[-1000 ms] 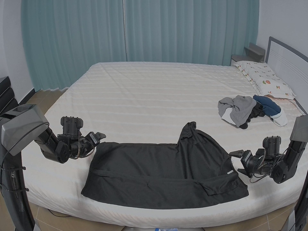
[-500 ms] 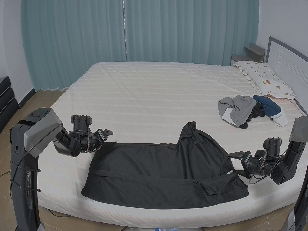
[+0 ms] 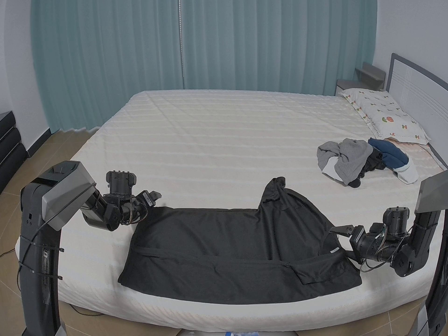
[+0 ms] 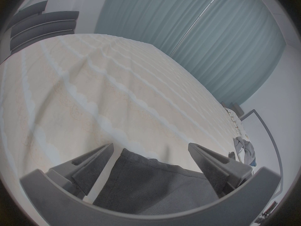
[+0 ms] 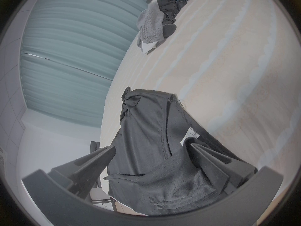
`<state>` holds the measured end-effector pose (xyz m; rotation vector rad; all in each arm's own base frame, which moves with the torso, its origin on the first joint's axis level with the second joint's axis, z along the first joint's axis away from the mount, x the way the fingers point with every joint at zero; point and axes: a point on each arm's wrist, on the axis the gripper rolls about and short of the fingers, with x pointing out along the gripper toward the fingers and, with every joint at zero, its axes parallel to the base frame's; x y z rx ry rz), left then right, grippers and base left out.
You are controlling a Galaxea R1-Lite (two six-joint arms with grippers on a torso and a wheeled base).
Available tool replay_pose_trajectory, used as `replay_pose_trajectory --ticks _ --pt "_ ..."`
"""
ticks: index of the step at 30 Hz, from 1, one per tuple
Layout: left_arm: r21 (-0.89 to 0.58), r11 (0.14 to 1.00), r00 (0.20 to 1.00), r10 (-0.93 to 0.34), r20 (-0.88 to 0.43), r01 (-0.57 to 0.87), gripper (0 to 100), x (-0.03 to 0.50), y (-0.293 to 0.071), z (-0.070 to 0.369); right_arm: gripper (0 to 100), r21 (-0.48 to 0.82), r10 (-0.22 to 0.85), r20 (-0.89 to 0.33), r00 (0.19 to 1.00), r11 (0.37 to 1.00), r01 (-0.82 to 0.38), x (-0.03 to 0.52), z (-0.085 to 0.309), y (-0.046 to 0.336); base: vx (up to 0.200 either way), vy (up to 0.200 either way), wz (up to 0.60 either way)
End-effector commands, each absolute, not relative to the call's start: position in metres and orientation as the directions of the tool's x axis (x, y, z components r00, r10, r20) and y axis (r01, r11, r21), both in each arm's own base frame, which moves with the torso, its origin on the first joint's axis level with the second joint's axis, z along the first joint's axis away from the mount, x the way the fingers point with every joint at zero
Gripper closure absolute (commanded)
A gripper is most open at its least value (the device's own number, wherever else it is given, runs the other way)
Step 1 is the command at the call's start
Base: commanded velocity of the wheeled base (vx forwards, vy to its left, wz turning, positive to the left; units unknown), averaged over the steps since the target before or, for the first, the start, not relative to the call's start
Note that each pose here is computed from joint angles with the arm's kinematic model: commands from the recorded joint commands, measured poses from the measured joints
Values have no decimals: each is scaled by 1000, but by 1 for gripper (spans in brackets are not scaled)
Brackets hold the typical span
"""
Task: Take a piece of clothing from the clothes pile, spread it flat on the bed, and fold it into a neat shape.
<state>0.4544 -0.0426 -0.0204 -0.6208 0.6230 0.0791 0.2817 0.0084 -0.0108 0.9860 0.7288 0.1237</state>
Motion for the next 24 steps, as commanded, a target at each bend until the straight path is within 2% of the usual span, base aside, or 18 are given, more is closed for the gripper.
replay_pose_trajectory --ticks 1,8,9,24 --pt "-514 819 811 -109 -575 -255 0 453 -42 -23 0 791 410 -516 752 565 235 281 -15 8 0 0 0" --pt "-505 823 793 -115 -598 -261 0 448 -46 -24 0 791 410 -516 752 565 235 281 -15 8 0 0 0" --pt "-504 823 793 -113 -599 -263 100 448 -46 -25 0 791 410 -516 752 565 235 281 -15 8 0 0 0" --pt "-521 798 823 -57 -565 -303 100 448 -16 -5 0 791 410 -516 752 565 235 281 -15 8 0 0 0"
